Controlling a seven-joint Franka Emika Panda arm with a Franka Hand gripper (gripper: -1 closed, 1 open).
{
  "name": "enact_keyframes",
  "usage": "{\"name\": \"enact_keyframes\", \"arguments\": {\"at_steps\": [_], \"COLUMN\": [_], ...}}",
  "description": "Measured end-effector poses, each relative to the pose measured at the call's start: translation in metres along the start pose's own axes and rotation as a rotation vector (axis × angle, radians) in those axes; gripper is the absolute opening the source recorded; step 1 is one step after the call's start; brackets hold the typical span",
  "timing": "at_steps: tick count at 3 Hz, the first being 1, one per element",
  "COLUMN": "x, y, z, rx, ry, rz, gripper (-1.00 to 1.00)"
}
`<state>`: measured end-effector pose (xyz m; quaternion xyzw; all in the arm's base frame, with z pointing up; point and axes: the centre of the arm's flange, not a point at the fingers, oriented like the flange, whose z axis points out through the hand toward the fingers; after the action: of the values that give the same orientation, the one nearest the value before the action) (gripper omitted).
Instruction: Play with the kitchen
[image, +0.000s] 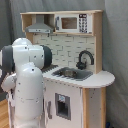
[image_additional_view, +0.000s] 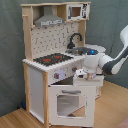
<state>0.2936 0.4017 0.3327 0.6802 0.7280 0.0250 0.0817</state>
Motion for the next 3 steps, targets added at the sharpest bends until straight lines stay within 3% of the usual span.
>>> {"name": "enact_keyframes", "arguments": {"at_steps": [3], "x": [0.035], "y": [-0.057], "z": [-0.008], "rx": [0.067], "ry": [-0.010], "rz": [0.192], "gripper": [-1.00]}}
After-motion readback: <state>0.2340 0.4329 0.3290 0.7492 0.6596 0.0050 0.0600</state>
